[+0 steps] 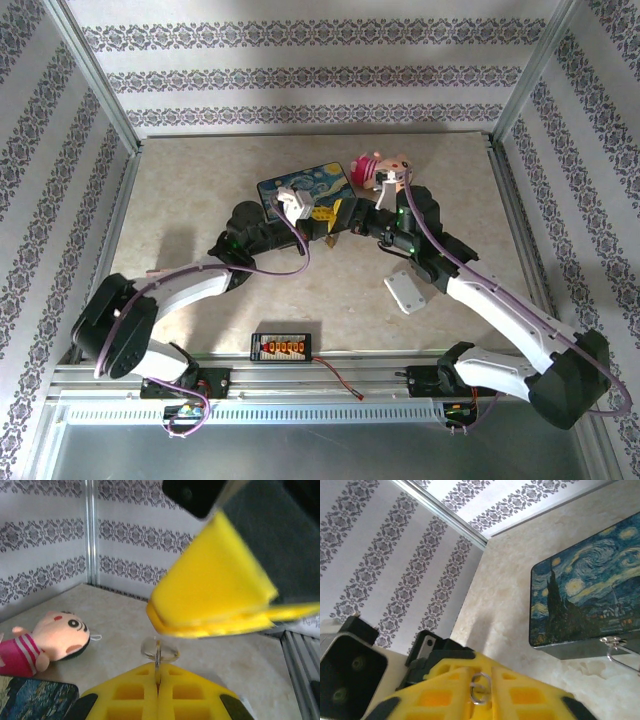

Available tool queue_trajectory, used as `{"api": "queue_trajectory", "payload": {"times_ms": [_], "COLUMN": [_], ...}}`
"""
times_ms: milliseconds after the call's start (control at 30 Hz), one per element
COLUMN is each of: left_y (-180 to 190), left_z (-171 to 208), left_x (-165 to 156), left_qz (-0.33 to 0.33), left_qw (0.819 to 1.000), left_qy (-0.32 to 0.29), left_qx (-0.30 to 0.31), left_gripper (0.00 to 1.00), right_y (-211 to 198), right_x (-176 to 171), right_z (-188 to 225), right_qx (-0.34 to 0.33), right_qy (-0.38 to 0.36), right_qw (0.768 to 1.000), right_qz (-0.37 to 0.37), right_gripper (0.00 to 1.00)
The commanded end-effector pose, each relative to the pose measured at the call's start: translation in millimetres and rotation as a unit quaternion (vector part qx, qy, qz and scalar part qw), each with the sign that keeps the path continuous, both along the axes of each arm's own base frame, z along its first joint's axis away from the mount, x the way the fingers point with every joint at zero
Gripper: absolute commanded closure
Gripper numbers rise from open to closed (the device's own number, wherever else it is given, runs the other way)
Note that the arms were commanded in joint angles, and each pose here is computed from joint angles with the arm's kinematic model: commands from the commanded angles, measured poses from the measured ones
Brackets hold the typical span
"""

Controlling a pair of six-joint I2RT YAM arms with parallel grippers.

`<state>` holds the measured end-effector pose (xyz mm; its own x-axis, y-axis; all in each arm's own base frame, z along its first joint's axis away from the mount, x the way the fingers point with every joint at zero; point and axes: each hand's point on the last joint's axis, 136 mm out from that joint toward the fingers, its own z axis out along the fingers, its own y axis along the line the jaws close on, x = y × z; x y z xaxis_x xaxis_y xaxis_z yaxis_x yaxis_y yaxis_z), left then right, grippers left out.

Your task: Unlock a padlock with a key

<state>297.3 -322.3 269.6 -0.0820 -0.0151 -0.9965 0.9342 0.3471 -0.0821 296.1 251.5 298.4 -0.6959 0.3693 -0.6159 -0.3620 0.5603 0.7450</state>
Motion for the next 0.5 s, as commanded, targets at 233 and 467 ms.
{"api": "queue_trajectory", "payload": {"times_ms": [233,467], "left_y": [9,11], "left_z": [-3,2], "left_x": [-67,-89], "left_qz": [-0.135,-0.195], "left_qw": [0.982,0.967], "left_qy": [0.021,0.053], "left_qx": [0.129,0.156], "left_gripper": [1.00,1.00], "right_y": [-3,14], "right_x": [-60,-87], "right_z": [52,43], "right_qx": [-0.118,-0.144], "right_qy": [-0.153,-0.169], "right_qw": [0.967,0.937], "right_qz": [0.168,0.268], "right_gripper": [0.63,0.67]}}
